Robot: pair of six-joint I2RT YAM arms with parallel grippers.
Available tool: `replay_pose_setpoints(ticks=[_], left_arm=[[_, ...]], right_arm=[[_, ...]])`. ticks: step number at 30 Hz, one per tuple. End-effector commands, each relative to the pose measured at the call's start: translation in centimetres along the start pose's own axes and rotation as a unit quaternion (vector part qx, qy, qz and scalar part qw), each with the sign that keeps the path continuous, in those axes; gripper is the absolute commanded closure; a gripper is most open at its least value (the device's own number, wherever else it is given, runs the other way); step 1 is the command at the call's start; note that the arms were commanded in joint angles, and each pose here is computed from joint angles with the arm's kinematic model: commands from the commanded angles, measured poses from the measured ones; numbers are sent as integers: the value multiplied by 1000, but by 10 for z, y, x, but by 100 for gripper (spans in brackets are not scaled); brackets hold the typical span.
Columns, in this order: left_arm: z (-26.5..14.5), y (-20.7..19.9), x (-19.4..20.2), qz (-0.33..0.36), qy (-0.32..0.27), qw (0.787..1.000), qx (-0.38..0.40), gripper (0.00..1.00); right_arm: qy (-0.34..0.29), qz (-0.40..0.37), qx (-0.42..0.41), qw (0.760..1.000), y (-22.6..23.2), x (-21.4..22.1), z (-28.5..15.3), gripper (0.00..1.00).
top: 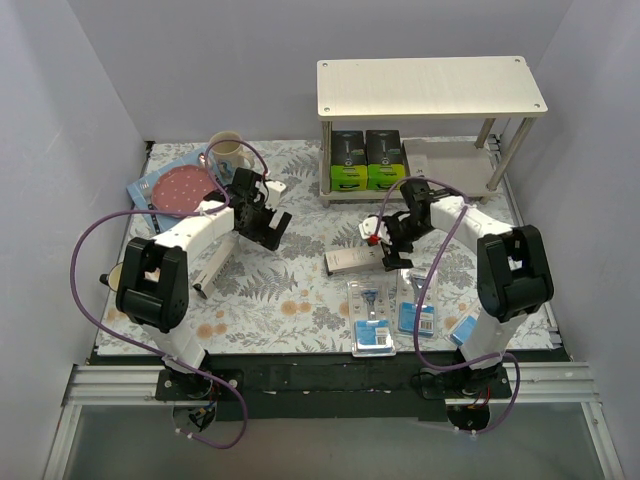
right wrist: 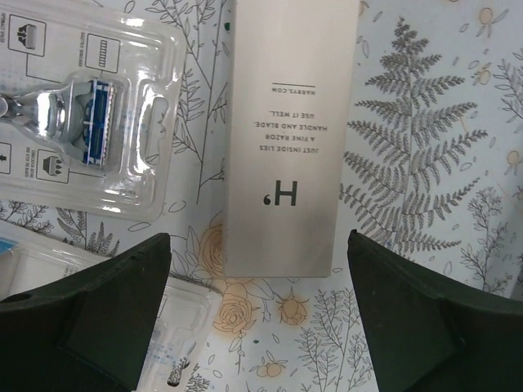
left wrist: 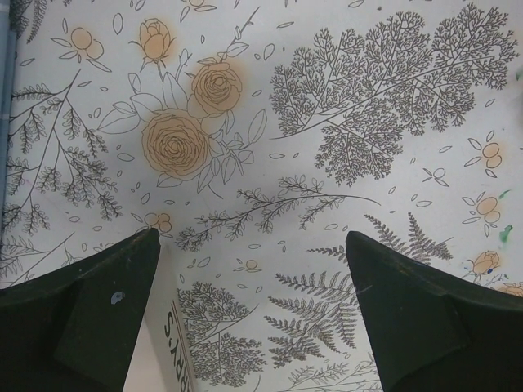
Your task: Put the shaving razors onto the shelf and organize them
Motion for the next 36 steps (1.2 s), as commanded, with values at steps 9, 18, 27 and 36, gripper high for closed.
replay_pose_setpoints(ticks=[9,18,27,36], left_arm=[[-32,-1,-17,-1,-55,998,-14,2],[-44,-6,-11,-1,-72,997,-18,2],[-45,-3,-24,-4,-92,996,-15,2],[-44,-4,-28,-15,-99,995,-12,2]], right_arm=[[13,8,-30,999,-11,-15,41,15],[47,51,-33,997,-9,-8,40,28],[-39,232,129,963,-40,-32,-51,37],[-158,488,404,757,-76,48,-201,38]])
Point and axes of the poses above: each gripper's point midway between its finger pads, its own z axis out along the fingers, its own y axis along the line the jaws close on, x = y × z, the point moved 4 cm from there along -z, back along the fingers, and after that the axes turned 13 degrees about z, right-handed, at the moved point
